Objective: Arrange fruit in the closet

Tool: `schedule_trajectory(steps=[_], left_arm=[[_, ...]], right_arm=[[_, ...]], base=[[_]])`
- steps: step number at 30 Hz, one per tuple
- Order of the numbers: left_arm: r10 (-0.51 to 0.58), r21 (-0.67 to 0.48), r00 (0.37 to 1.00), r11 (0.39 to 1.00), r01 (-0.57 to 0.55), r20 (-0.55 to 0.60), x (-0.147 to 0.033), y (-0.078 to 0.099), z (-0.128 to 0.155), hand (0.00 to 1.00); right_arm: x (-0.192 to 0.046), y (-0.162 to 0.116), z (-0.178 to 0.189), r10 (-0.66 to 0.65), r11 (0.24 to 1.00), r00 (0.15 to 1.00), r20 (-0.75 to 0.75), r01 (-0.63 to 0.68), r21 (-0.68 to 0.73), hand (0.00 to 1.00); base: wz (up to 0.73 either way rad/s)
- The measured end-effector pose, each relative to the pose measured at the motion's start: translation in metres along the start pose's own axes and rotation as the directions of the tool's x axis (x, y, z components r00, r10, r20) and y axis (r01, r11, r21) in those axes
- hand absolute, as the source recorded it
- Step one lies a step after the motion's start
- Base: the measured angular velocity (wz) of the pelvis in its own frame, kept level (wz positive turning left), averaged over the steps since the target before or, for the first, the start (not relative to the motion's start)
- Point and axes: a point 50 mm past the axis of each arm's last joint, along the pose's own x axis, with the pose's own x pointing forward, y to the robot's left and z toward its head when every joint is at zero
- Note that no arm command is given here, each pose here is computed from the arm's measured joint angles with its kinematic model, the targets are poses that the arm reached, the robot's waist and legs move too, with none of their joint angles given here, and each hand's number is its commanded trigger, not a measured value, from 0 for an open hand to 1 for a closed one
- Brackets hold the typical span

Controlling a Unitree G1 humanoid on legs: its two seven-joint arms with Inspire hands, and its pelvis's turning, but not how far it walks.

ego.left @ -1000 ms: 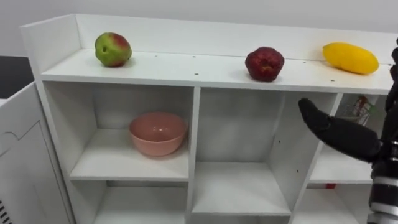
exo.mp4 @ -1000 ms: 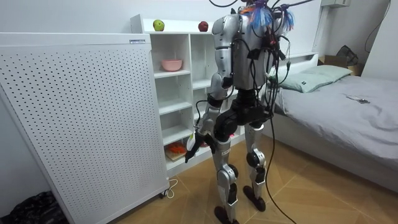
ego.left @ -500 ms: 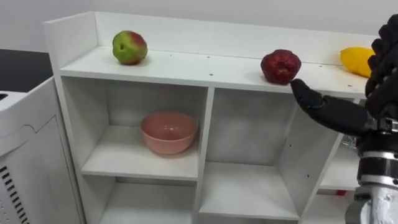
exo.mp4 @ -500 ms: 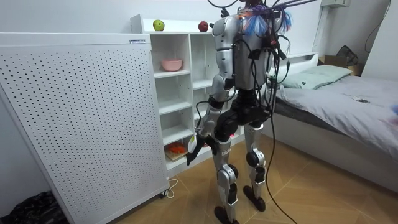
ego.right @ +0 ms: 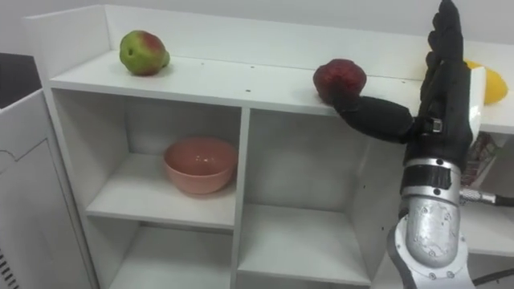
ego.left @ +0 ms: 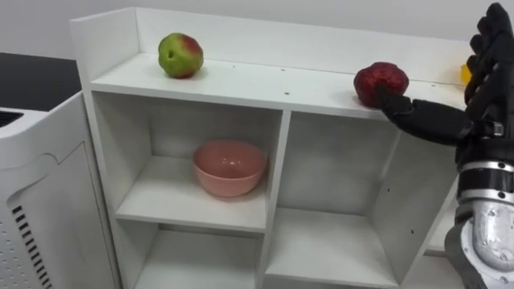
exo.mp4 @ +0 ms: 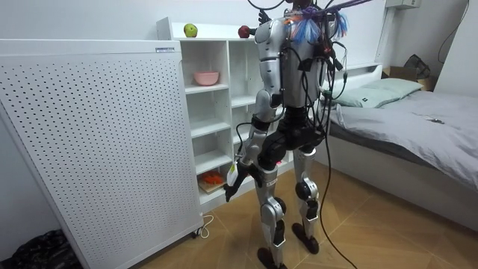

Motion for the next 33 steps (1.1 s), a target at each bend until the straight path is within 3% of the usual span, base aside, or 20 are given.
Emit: schedule_trajectory(steps=[21, 22, 23, 33], left_arm=[[0.015, 0.042, 1.000, 0.999, -0.016, 0.017, 0.003, 0.019, 0.003, 0.00], [0.015, 0.042, 1.000, 0.999, -0.016, 0.017, 0.003, 0.019, 0.003, 0.00], [0.014, 0.042, 1.000, 0.999, -0.015, 0.015, 0.003, 0.018, 0.002, 0.00], [0.024, 0.013, 1.000, 1.000, -0.024, -0.002, 0.003, 0.022, -0.002, 0.00]], right_arm=[[0.005, 0.002, -0.011, 0.179, 0.984, 0.980, -0.092, -0.177, 0.031, 0.02], [0.006, 0.004, -0.013, 0.189, 0.982, 0.977, -0.100, -0.187, 0.029, 0.68], [0.009, 0.005, -0.012, 0.196, 0.981, 0.976, -0.098, -0.193, 0.030, 1.00], [0.021, 0.008, -0.014, 0.226, 0.974, 0.967, -0.116, -0.220, 0.058, 1.00]], base=[[0.00], [0.00], [0.00], [0.01]])
